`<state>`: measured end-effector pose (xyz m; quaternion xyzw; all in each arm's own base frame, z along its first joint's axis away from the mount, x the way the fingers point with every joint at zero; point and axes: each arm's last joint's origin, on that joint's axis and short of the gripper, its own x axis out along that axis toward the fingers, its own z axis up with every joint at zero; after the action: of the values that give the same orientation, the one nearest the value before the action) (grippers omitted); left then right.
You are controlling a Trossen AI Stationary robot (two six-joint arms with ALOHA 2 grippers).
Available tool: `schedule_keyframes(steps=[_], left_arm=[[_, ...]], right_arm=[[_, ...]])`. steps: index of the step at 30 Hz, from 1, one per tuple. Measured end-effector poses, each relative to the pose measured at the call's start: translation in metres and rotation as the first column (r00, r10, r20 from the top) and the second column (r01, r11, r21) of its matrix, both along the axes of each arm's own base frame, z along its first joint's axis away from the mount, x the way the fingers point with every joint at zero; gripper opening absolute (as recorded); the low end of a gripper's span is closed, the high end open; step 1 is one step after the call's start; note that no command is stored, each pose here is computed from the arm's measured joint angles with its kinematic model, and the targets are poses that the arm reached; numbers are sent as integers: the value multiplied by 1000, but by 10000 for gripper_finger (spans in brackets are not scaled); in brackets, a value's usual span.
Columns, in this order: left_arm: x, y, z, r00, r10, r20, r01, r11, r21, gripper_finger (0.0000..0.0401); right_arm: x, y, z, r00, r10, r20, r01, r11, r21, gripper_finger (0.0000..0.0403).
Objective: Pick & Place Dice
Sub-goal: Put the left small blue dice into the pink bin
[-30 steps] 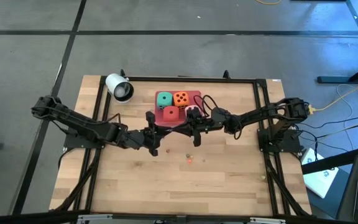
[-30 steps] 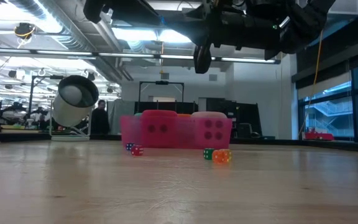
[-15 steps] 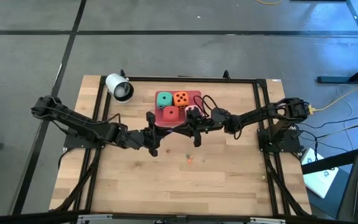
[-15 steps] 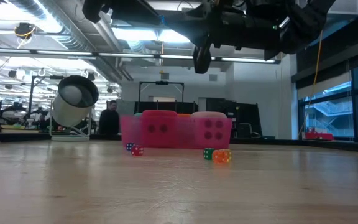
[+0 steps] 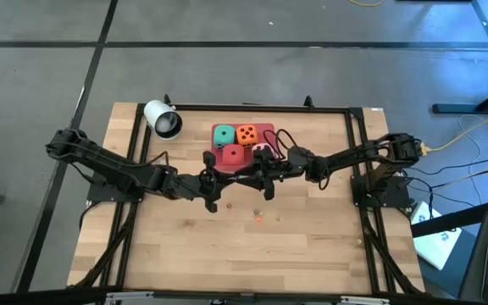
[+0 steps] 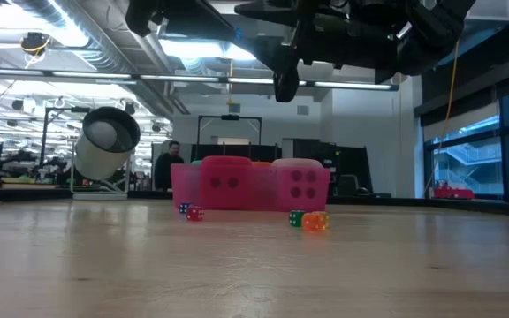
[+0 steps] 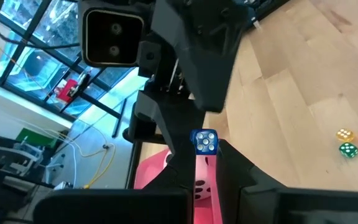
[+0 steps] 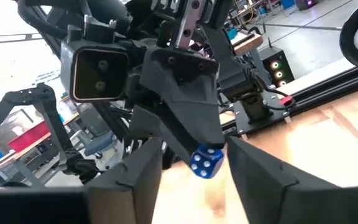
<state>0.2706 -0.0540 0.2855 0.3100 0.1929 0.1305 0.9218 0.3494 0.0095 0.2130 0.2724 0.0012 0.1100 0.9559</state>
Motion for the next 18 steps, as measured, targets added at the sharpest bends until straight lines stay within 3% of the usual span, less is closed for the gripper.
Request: schedule_keyframes(steps=[7, 18], left_arm=[[2, 6, 0, 1000, -1, 3, 1, 1000, -11, 19], [3, 5, 2, 999, -31, 25, 31, 999, -19, 18]], right_arm=[[0, 0, -1, 1000, -4, -10, 4, 1000, 0, 207], [0, -1, -4, 999, -38, -34, 38, 999, 1, 177]])
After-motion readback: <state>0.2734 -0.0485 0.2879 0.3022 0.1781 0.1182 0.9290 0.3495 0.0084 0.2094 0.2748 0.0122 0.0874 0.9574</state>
